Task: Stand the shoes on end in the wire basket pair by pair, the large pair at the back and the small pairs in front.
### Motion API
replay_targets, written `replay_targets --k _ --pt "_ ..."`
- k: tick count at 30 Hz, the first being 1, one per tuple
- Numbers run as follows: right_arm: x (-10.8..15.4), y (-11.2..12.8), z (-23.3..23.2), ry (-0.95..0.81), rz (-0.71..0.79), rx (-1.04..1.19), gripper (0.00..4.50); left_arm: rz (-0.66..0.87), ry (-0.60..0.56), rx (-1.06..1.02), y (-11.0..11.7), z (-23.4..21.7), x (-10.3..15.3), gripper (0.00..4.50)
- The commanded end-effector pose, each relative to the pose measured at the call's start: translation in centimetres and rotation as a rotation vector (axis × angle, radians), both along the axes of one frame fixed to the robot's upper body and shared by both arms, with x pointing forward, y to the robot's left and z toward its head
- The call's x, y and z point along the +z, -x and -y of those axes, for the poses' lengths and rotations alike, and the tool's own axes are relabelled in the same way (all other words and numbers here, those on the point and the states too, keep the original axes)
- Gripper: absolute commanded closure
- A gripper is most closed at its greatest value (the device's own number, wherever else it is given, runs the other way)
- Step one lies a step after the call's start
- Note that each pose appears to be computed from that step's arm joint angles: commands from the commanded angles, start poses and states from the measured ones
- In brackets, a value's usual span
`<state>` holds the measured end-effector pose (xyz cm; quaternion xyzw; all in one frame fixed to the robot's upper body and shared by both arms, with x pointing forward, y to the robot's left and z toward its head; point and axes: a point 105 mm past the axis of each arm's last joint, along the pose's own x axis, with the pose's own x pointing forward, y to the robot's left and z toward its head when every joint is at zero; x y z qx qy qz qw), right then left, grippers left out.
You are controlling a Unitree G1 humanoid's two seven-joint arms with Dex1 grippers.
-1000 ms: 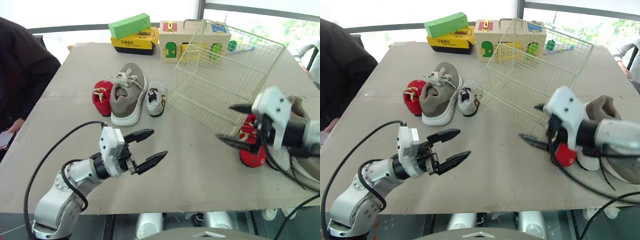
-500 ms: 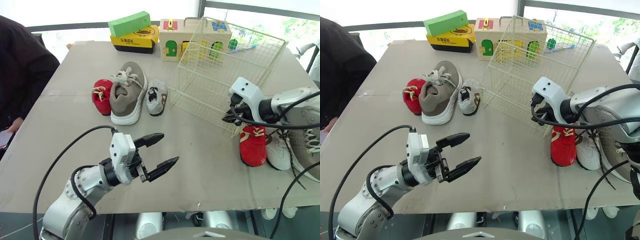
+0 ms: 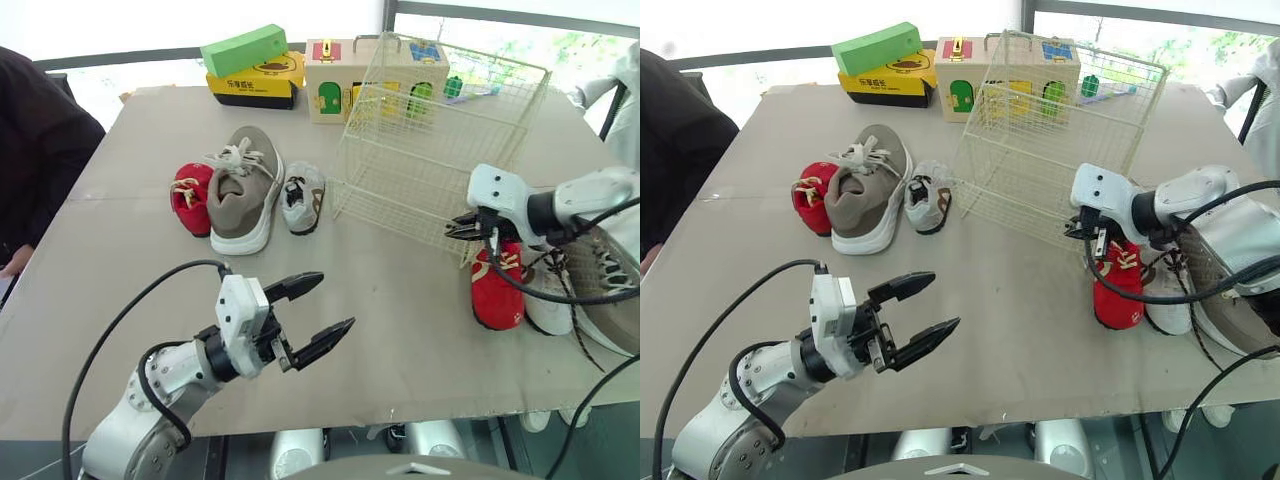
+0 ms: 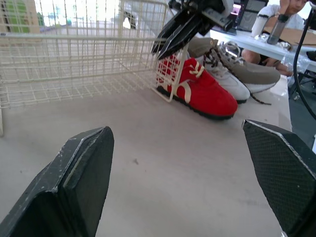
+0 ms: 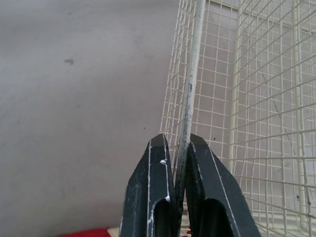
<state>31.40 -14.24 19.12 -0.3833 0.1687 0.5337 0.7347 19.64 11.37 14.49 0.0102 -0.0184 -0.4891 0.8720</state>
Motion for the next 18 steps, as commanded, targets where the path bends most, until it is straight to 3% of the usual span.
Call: replay_targets --k 1,4,14,18 --pt "0.6 1.8 -1.9 0.013 0.027 0.259 4.41 0.049 -0.014 0.000 0.5 -0.3 0.7 0.00" --pt "0.4 2.2 -2.2 0.041 0.045 0.374 4.41 0.042 -0.023 0.023 0.8 -0.7 0.4 0.00" --pt "-0.4 0.6 -1.5 0.092 0.086 0.383 4.41 0.039 -0.037 0.056 1.5 -1.2 0.1 0.00" --pt "-0.6 1.0 -1.4 0.090 0.076 0.395 4.41 0.038 -0.041 0.073 1.6 -1.6 -0.1 0.00"
